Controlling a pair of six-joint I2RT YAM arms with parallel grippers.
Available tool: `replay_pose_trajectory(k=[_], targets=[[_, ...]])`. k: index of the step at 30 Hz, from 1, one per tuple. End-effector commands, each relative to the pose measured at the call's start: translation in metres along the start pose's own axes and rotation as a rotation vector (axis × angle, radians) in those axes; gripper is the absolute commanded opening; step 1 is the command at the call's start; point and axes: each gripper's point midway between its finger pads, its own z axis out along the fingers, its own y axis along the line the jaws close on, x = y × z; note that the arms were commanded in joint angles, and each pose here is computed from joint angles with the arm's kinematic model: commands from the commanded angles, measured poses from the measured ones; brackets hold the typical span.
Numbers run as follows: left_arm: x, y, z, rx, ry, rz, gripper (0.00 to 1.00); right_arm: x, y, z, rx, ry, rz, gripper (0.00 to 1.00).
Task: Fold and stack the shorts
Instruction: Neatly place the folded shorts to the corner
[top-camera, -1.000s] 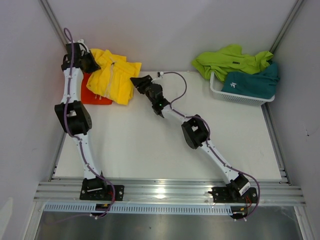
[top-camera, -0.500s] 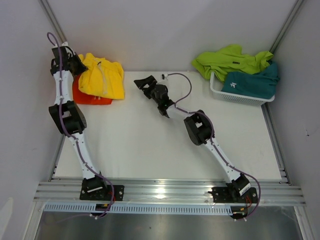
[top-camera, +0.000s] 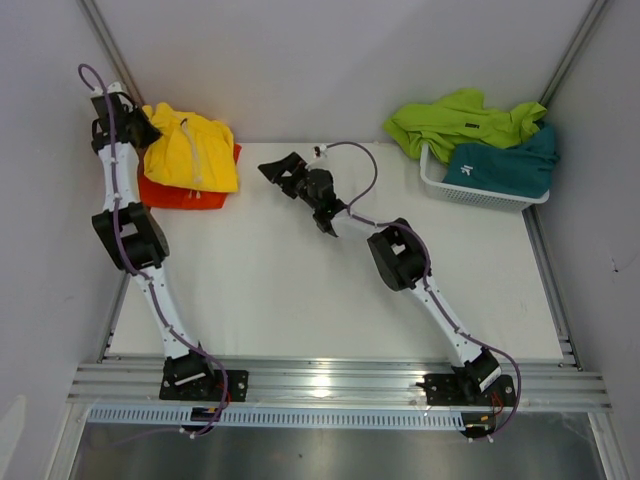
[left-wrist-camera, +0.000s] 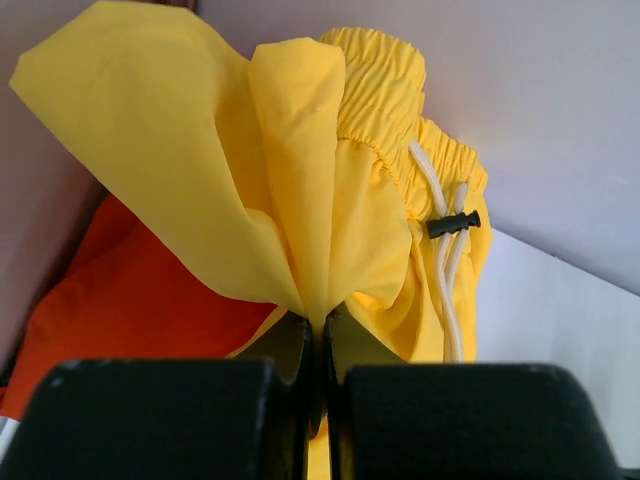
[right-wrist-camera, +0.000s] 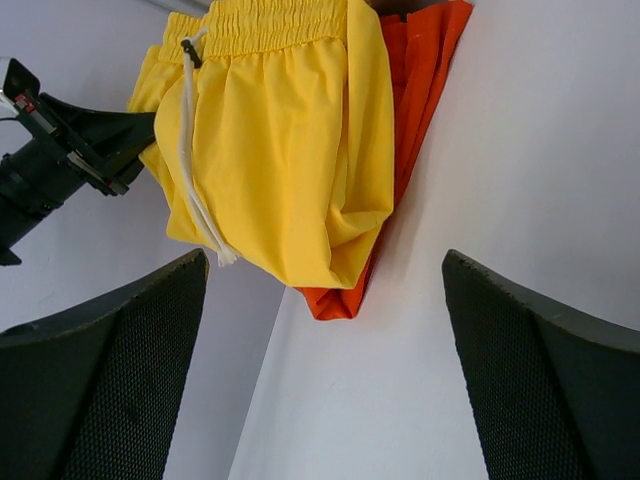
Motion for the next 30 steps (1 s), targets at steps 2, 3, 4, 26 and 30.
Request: replay_pose_trajectory(k=[2, 3, 4, 26, 30], targets=[[-0.038, 0.016, -0.003, -0.056, -0.145, -0.001, 0.0, -0.028, 0.064, -0.006, -0.132, -0.043, -0.049, 0.99], [-0.039, 0.02, -0.002, -0.063, -0.154, -0.008, 0.0, -0.028, 0.064, -0.007, -0.134, -0.04, -0.056, 0.99], [-0.038, 0.028, 0.001, -0.085, -0.158, -0.018, 0.01, -0.028, 0.066, -0.011, -0.137, -0.038, -0.062, 1.0], [-0.036, 0.003, -0.031, -0.154, -0.174, 0.033, 0.99, -0.037, 0.055, -0.057, -0.11, 0.085, -0.164, 0.99], [-0.026, -0.017, -0.053, -0.19, -0.156, 0.014, 0.99, -0.048, 0.056, -0.074, -0.068, 0.11, -0.22, 0.99]])
